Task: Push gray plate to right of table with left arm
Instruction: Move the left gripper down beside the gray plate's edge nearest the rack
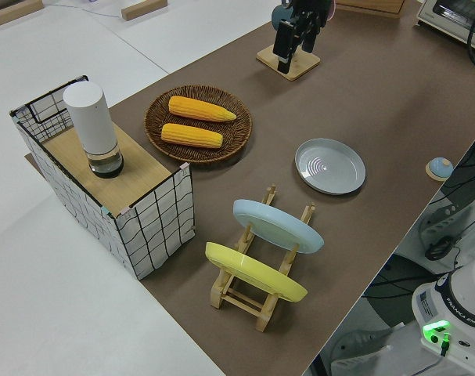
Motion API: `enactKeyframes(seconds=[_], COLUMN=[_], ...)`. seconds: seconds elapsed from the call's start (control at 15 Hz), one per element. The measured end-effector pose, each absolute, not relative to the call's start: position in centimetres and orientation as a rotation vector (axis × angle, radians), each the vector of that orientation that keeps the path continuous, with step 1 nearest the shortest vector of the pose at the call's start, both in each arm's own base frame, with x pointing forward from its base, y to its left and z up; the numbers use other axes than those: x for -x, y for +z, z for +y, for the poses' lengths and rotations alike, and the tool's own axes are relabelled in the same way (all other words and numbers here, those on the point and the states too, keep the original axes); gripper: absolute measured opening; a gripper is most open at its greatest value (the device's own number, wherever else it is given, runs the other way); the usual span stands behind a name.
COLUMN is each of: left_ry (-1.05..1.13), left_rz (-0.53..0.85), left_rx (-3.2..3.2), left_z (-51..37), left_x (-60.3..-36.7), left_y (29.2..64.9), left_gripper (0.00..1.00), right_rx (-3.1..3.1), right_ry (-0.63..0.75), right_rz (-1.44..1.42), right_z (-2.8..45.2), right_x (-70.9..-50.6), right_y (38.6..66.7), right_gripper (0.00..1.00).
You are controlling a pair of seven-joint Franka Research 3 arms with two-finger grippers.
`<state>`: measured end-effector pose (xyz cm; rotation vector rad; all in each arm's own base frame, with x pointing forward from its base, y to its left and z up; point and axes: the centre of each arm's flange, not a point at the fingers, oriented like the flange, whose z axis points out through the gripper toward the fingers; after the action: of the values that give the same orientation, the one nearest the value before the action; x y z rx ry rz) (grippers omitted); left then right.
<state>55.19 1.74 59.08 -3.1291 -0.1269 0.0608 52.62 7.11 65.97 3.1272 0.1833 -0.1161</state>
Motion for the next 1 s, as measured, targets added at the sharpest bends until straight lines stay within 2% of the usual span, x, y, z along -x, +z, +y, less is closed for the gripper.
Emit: enactKeyframes(seconds=[0.27,0.53,1.0], left_ry=[0.096,0.069,-0.015], left_rz=[-0.153,-0.145,-0.114], left_rx=[3.135,3.137,3.135], left_z=[2.5,2.1,0.9], left_x=[-54.1,-51.1,-44.9], left_y=[58.9,57.7,48.8], left_gripper=[1.00,1.00,1.00], right_rx=[-3.127,-3.127,-3.127], right_ry=[-0.116,-0.116,-0.116], right_rz=[0.183,0.183,0.183], right_z=[7.1,7.1,7.1], right_x=[-52.6,-52.6,-52.6], right_y=[66.0,66.0,66.0], right_gripper=[0.99,0.99,0.99])
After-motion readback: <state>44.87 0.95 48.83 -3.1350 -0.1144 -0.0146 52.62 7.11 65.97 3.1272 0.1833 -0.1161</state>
